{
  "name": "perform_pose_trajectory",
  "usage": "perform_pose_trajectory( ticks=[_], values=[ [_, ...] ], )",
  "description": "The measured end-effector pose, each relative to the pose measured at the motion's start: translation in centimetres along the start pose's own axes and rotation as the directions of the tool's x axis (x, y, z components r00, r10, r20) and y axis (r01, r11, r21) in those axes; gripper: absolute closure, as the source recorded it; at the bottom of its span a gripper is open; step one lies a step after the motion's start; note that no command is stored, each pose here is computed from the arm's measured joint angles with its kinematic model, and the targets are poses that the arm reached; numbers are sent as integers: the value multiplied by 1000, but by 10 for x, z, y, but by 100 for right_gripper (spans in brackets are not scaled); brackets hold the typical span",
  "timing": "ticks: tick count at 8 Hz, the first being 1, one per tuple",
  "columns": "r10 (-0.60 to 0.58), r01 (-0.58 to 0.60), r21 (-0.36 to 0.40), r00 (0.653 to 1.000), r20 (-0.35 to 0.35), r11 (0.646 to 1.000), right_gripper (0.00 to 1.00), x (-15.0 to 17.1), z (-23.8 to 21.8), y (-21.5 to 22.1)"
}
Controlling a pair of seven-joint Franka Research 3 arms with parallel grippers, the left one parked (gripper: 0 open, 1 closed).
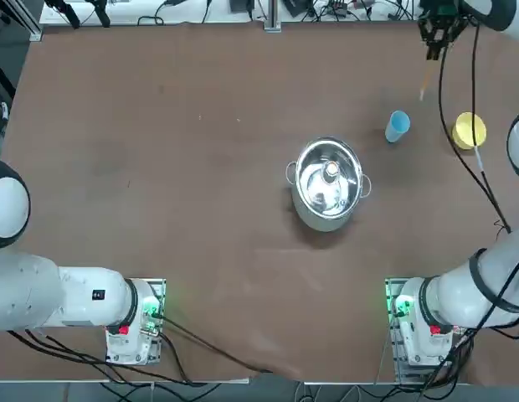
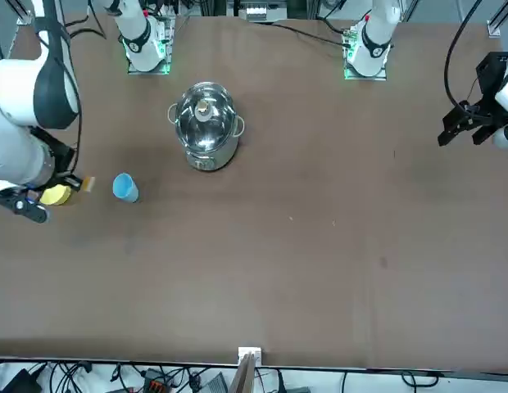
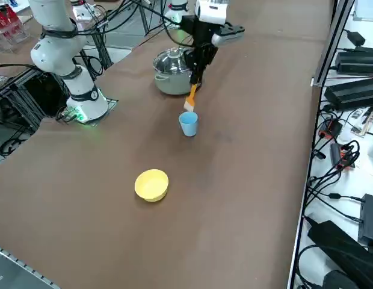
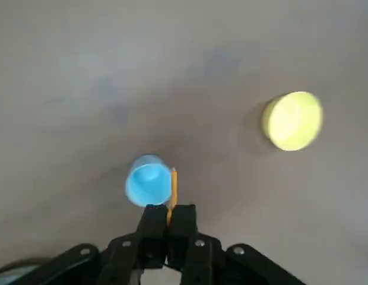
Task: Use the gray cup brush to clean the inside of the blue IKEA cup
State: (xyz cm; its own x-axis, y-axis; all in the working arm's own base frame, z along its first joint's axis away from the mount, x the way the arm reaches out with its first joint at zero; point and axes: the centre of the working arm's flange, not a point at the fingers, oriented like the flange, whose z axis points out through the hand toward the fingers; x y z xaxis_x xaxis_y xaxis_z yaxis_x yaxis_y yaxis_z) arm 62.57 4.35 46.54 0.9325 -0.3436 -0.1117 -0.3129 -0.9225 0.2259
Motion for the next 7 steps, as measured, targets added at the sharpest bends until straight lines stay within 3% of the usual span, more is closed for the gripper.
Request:
perform_pose_trajectory(
  ticks=[2, 7],
  values=[
    [-25, 25, 40, 1000, -14, 999, 96, -4, 12, -20],
    [-60, 60, 20, 998, 27, 998, 96, -17, 61, -38]
  ],
)
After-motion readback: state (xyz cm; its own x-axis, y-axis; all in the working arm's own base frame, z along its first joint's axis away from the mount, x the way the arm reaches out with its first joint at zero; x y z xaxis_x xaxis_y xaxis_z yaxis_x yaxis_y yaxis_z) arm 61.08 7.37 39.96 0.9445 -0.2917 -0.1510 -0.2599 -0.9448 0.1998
